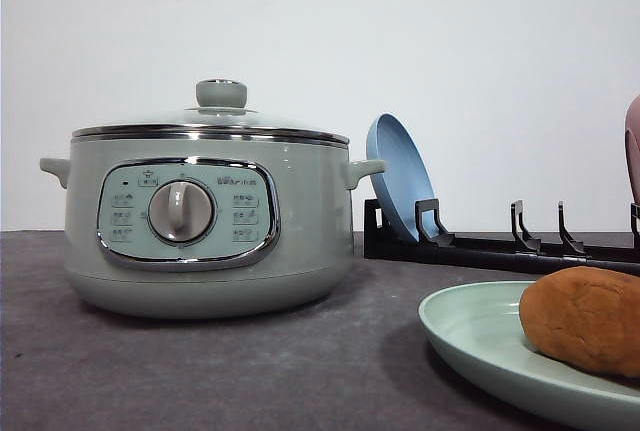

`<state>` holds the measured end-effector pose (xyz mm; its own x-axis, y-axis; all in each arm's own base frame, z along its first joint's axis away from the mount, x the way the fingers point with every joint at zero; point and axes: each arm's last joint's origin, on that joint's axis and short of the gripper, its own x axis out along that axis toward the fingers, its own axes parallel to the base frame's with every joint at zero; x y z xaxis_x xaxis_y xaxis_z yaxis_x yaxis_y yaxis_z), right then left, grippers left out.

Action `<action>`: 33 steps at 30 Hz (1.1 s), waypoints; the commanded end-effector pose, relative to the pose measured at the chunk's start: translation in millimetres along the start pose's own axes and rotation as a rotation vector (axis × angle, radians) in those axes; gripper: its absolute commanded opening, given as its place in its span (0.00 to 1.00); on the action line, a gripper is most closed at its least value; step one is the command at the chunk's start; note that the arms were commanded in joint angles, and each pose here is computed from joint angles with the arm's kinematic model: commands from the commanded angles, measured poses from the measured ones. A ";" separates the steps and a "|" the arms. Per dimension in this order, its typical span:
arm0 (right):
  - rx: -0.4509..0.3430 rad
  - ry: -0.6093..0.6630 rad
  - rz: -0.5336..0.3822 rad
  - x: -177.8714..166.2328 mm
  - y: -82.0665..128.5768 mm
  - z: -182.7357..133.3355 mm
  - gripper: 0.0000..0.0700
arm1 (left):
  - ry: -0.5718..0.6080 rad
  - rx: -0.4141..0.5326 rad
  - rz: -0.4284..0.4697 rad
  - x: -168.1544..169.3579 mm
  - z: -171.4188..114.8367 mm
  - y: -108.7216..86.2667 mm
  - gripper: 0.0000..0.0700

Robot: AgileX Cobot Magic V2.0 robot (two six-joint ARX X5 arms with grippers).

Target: Transfer potato from steamer to green plate

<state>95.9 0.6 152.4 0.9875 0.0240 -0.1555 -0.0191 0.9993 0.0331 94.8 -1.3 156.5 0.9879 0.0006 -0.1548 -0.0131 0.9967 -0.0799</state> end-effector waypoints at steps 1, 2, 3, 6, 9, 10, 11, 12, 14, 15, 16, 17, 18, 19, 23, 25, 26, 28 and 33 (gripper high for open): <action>-0.008 -0.011 -0.001 0.4 -0.2 -0.1 0.02 | 0.025 0.016 0.001 1.9 -7.1 0.6 0.03; -0.008 -0.011 -0.001 0.4 -0.2 -0.1 0.02 | 0.025 0.016 0.001 1.9 -7.1 0.6 0.03; -0.008 -0.011 -0.001 0.4 -0.2 -0.1 0.02 | 0.025 0.016 0.001 1.9 -7.1 0.6 0.03; -0.008 -0.010 -0.001 0.4 -0.2 -0.1 0.02 | 0.025 0.016 0.001 1.9 -7.1 0.6 0.03; -0.008 -0.011 -0.001 0.4 -0.2 -0.1 0.02 | 0.025 0.016 0.001 1.9 -7.1 0.6 0.03; -0.008 -0.011 -0.001 0.4 -0.2 -0.1 0.02 | 0.025 0.016 0.001 1.9 -7.1 0.6 0.03; -0.008 -0.011 -0.001 0.4 -0.2 -0.1 0.02 | 0.025 0.016 0.001 1.9 -7.1 0.6 0.03; -0.008 -0.011 -0.001 0.4 -0.2 -0.1 0.02 | 0.025 0.016 0.001 1.9 -7.1 0.6 0.03; -0.008 -0.011 -0.001 0.4 -0.2 -0.1 0.02 | 0.025 0.016 0.001 1.9 -7.1 0.6 0.03; -0.008 -0.011 -0.001 0.4 -0.2 -0.1 0.02 | 0.025 0.016 0.001 1.9 -7.1 0.6 0.03; -0.008 -0.010 -0.001 0.4 -0.2 -0.1 0.02 | 0.025 0.016 0.001 1.9 -7.1 0.6 0.03; -0.008 -0.011 -0.001 0.4 -0.2 -0.1 0.02 | 0.025 0.016 0.001 1.9 -7.1 0.6 0.03; -0.008 -0.011 -0.001 0.4 -0.2 -0.1 0.02 | 0.025 0.016 0.001 1.9 -7.1 0.6 0.03; -0.008 -0.011 -0.001 0.4 -0.2 -0.1 0.02 | 0.025 0.016 0.001 1.9 -7.1 0.6 0.03; -0.008 -0.011 -0.001 0.4 -0.2 -0.1 0.02 | 0.025 0.016 0.001 1.9 -7.1 0.6 0.03; -0.008 -0.011 -0.001 0.4 -0.2 -0.1 0.02 | 0.025 0.016 0.001 1.9 -7.1 0.6 0.03; -0.008 -0.011 -0.001 0.4 -0.2 -0.1 0.02 | 0.025 0.016 0.001 1.9 -7.1 0.6 0.03; -0.008 -0.011 -0.001 0.4 -0.2 -0.1 0.02 | 0.025 0.016 0.001 1.9 -7.1 0.6 0.03; -0.008 -0.011 -0.001 0.4 -0.2 -0.1 0.02 | 0.025 0.016 0.001 1.9 -7.1 0.6 0.03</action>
<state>95.9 0.6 152.4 0.9875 0.0240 -0.1555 -0.0191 0.9993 0.0331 94.8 -1.3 156.5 0.9879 0.0006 -0.1548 -0.0131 0.9967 -0.0799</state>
